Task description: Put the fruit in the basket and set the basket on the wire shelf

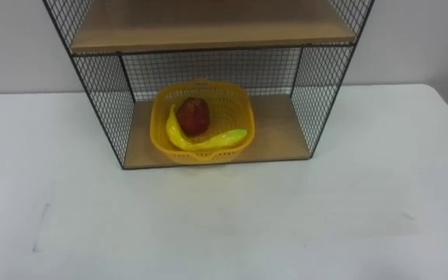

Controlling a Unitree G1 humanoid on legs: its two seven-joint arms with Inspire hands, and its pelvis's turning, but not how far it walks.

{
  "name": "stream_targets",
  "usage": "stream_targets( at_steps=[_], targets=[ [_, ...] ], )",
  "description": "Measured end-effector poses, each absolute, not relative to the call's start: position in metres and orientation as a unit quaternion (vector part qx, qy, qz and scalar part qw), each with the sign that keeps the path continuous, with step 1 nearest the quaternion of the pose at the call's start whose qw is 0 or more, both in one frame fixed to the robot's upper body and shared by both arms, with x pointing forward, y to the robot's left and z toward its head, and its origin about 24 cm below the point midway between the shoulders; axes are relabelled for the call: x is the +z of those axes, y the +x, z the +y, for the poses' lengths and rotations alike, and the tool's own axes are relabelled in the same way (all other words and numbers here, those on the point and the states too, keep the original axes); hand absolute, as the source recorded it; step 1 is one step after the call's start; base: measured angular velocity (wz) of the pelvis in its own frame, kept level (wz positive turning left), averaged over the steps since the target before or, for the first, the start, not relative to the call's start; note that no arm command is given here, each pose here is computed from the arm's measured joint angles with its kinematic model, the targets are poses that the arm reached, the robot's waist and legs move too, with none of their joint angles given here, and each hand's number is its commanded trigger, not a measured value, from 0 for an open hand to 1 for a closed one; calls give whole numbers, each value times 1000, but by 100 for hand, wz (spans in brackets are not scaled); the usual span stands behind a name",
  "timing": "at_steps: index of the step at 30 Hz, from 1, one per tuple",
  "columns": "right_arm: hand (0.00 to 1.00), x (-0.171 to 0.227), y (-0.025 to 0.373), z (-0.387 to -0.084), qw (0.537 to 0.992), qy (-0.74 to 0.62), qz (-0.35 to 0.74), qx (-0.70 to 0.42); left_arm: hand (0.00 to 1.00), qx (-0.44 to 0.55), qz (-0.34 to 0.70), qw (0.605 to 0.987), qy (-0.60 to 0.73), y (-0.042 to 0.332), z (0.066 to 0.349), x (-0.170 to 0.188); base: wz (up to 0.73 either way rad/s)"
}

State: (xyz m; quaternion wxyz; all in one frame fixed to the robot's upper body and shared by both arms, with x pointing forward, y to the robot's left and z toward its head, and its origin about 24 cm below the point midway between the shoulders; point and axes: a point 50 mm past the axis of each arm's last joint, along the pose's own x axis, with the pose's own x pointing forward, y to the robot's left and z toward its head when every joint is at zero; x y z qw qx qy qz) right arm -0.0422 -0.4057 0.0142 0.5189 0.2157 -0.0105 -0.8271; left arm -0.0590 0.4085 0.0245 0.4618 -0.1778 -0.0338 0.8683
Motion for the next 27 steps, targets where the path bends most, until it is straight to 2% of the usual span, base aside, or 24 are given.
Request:
stream_targets(
  at_steps=[2,3,6,8,10,12,13,15,16,17,18,21,23,27],
  targets=[
    [0,-19,-73,-398,433,255,45,-863,0,900,19,381,-212,-90,406,-4,4],
    [0,-26,-81,-395,411,260,58,-872,0,906,30,360,-219,-97,403,-10,4],
    [0,-61,-122,-367,304,264,136,-905,0,934,90,255,-233,-139,380,-40,4],
    [0,-75,-135,-351,271,258,174,-911,0,939,114,228,-233,-151,367,-51,0],
    [0,-88,-143,-333,259,254,216,-907,0,938,143,213,-234,-160,352,-63,2],
    [0,-102,-143,-316,265,248,266,-893,0,930,183,219,-234,-161,337,-77,2],
    [0,-111,-139,-306,282,238,305,-878,0,916,227,240,-226,-162,323,-87,0],
    [0,-125,-128,-292,346,205,404,-822,0,852,369,324,-183,-155,297,-109,4],
    [0,-128,-126,-289,363,197,427,-804,0,825,406,354,-169,-152,292,-114,13],
    [0,-133,-118,-284,401,179,476,-762,0,761,479,416,-137,-147,282,-122,16],
    [0,-136,-114,-282,424,168,501,-736,0,725,511,446,-121,-143,279,-125,12],
    [0,-149,-82,-277,538,91,601,-584,0,501,636,587,-7,-108,269,-143,0],
    [0,-153,-65,-277,573,81,616,-535,0,398,663,633,39,-83,265,-151,5],
    [0,-159,-32,-276,628,81,627,-454,0,277,649,704,86,-21,264,-160,0]
  ],
)
